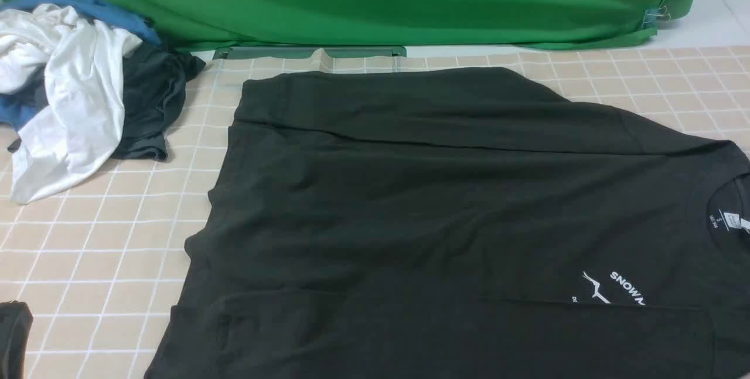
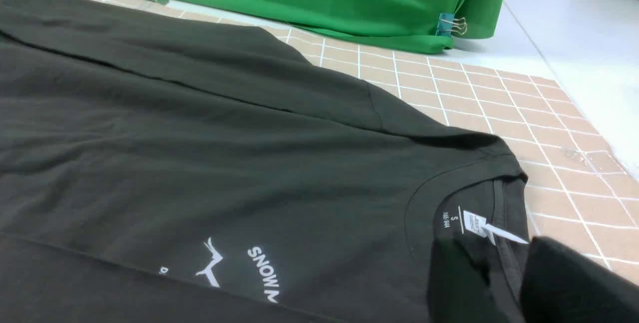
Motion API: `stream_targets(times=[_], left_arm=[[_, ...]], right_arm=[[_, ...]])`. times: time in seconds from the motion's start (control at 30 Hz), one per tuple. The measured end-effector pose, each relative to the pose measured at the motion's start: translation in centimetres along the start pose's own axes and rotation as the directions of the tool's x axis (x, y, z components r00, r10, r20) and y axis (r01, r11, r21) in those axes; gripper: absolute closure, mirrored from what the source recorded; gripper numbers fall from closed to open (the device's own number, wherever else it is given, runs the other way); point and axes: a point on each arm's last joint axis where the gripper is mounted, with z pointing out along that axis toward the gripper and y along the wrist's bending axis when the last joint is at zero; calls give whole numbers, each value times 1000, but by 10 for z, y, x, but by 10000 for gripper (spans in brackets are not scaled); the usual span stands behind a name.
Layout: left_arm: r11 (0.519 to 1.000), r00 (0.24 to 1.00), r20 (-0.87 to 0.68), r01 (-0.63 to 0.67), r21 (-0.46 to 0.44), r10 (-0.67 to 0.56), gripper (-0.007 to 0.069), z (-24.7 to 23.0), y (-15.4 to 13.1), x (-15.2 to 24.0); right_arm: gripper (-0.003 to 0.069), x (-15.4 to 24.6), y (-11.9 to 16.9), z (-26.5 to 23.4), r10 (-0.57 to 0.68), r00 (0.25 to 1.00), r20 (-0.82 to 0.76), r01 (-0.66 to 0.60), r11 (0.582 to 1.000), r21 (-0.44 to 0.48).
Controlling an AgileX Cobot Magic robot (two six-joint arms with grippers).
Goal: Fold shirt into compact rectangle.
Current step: 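Grasp the left edge of the dark T-shirt lying flat on the table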
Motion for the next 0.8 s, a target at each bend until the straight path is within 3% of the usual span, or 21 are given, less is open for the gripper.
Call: stream_targets(times=[0.67, 0.8], left_arm=[[999, 999, 7, -42, -11, 42, 606, 0, 1, -1], [999, 991, 127, -36, -25, 39, 606, -1, 2, -12]], right_arm=[[417, 0, 0, 0, 0, 1000, 0, 0, 1000, 0], [417, 0, 0, 0, 0, 1000, 0, 0, 1000, 0]])
